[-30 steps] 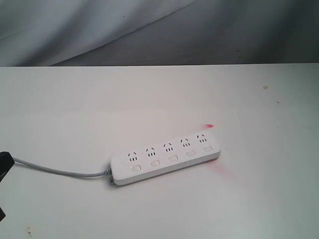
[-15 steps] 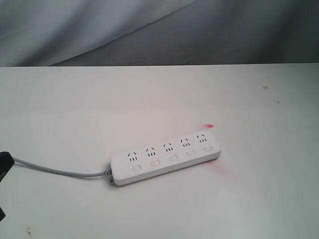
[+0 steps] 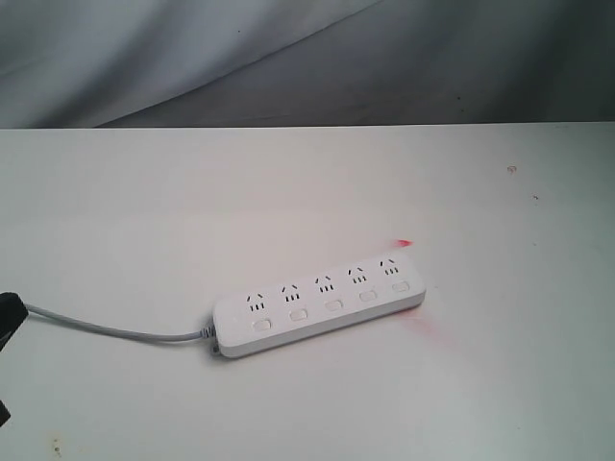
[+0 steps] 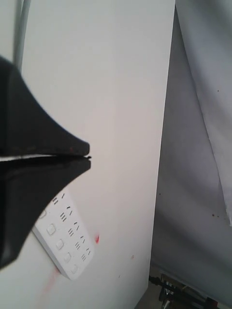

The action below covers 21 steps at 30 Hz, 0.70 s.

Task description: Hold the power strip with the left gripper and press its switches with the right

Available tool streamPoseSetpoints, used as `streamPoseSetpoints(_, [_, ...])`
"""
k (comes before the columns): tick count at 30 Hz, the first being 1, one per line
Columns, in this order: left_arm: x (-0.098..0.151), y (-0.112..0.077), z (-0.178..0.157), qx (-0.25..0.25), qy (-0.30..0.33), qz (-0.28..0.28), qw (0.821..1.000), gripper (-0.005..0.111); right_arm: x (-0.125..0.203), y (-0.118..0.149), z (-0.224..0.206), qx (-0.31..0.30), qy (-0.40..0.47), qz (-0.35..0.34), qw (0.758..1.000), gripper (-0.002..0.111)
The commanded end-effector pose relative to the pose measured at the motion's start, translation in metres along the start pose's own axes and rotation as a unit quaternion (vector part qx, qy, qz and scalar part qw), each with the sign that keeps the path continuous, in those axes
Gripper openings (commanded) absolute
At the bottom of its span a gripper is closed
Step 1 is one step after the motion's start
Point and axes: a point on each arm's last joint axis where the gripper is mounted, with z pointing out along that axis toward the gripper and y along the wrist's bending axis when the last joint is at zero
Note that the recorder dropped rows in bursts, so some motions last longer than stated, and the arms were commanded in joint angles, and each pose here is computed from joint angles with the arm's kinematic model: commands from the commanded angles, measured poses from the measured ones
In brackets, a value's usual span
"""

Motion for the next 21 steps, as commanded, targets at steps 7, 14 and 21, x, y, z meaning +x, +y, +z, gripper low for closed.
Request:
streamPoseSetpoints(7, [-0.003,-0.002,-0.01,0.015,-0.03,0.035,0.999,0.0,0.002,0.0,0.001,-0.003,0.002,-0.007,1.0,0.0])
streamPoseSetpoints(14, [-0.001,-0.001,-0.028,0.022,-0.047,0.052,0.997,0.0,0.002,0.0,0.001,-0.003,0.002,-0.007,1.0,0.0])
streamPoseSetpoints(21, [-0.001,0.009,-0.04,-0.046,-0.078,0.056,0.994,0.0,0.002,0.0,0.001,-0.003,0.002,-0.007,1.0,0.0])
